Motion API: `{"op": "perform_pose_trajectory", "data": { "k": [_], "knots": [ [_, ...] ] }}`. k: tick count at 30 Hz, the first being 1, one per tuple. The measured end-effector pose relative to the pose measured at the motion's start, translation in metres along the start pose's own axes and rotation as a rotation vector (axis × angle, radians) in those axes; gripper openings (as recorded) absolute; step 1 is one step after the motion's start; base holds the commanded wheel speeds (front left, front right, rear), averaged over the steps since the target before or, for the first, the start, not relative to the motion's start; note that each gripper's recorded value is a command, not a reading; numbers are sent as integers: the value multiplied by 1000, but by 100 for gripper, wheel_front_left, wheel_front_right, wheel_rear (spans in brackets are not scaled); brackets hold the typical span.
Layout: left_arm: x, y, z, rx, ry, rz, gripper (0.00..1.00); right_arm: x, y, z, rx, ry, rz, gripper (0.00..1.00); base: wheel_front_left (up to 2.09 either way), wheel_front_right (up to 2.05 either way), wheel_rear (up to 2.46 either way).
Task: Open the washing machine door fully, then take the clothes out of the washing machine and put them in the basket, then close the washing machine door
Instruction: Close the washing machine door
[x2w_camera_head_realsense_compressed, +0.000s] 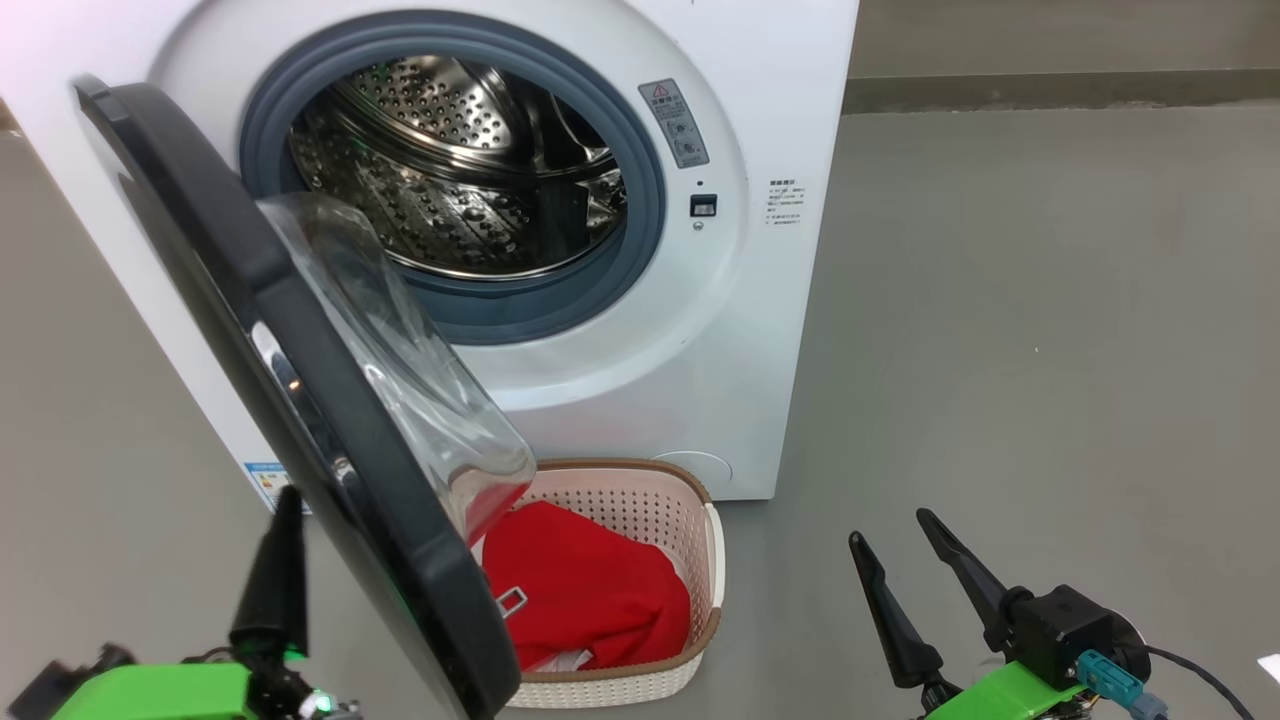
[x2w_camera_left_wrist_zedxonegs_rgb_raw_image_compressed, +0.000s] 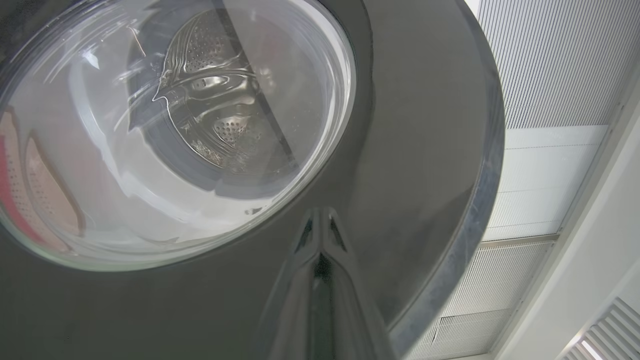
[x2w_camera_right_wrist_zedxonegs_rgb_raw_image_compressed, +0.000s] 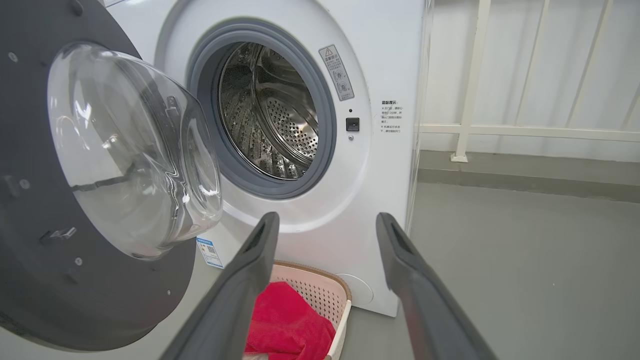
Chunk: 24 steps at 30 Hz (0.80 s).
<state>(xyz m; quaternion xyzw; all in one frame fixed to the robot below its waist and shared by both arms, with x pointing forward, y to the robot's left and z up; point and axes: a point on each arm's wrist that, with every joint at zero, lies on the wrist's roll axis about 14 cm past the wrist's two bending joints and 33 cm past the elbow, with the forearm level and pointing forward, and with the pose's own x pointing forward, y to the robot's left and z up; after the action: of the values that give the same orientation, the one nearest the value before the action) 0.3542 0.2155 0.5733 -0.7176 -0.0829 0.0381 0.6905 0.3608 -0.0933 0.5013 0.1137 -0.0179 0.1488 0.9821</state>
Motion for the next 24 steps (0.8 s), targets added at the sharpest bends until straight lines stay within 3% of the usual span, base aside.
{"op": "perform_pose_trajectory", "data": {
  "k": [24],
  "knots": [
    [22,-10,-77,11,230,-24,0,-12,-33,7,-1,-20,-108,100,0,0,0]
  ]
}}
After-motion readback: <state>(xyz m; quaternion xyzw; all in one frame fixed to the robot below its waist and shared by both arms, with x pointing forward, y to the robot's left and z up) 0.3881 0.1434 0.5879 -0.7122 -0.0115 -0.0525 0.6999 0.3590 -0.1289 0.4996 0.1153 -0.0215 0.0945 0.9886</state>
